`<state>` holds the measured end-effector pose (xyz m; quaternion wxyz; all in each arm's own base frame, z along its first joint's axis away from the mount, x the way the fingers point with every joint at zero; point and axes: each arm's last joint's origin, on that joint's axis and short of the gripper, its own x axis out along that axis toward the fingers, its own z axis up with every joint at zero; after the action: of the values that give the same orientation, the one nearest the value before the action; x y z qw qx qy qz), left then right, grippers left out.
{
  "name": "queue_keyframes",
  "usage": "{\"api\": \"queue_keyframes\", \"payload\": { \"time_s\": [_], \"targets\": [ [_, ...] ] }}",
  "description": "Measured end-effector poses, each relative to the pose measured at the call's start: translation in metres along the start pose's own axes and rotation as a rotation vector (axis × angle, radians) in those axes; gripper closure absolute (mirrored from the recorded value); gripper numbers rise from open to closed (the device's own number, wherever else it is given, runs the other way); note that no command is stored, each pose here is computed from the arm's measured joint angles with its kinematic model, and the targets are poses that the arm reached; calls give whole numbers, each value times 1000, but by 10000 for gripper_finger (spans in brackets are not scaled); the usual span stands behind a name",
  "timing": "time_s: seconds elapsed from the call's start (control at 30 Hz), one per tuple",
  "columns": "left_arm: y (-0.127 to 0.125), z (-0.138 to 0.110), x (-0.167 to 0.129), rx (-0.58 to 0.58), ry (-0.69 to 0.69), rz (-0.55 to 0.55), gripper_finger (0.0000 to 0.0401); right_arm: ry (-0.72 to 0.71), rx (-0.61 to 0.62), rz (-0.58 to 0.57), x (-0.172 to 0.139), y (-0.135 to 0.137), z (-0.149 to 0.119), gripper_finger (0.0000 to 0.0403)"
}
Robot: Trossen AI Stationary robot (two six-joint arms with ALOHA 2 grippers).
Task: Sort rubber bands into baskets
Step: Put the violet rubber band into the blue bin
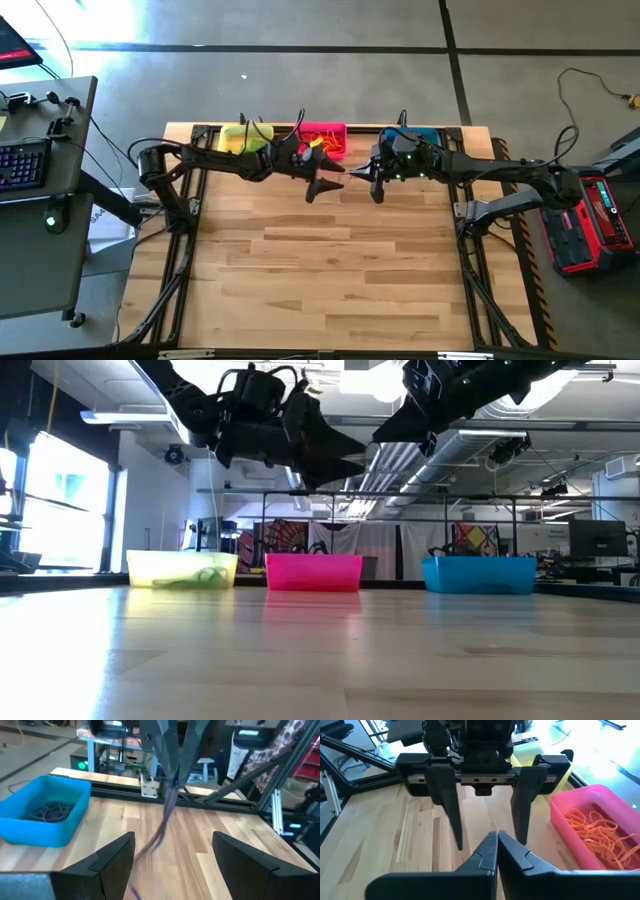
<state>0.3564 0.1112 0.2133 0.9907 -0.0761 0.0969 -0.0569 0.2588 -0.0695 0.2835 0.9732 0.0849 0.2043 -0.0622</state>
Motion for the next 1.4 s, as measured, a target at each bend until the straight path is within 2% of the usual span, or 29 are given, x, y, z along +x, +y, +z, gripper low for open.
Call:
{"api": "queue_keyframes", "payload": {
  "time_s": [0.2, 0.4, 0.6, 0.77, 1.0, 1.03, 1.23, 1.4],
  "targets": [
    [14, 3, -7, -38, -21, -6, 141, 0, 0, 0, 0, 0, 0, 403],
    [1, 6, -1, -3, -54, -16, 141, -13, -3, 1, 0, 0, 1, 403],
    [-7, 14, 8, 19, -25, 75, 150, -28, -12, 3, 0, 0, 3, 403],
    [-8, 18, 9, 38, -25, 68, 208, -34, -13, 3, 0, 0, 3, 403],
    [-6, 12, 9, 52, 35, 72, 376, -35, -21, 3, 0, 0, 3, 403],
    [-6, 12, 9, 56, 37, 75, 388, -35, -23, 3, 0, 0, 3, 403],
    [-6, 12, 9, 58, 41, 79, 398, -35, -23, -1, 0, 0, 3, 396],
    [-6, 10, 9, 58, 62, 79, 400, -39, -23, -55, 0, -1, 4, 337]
  ]
}}
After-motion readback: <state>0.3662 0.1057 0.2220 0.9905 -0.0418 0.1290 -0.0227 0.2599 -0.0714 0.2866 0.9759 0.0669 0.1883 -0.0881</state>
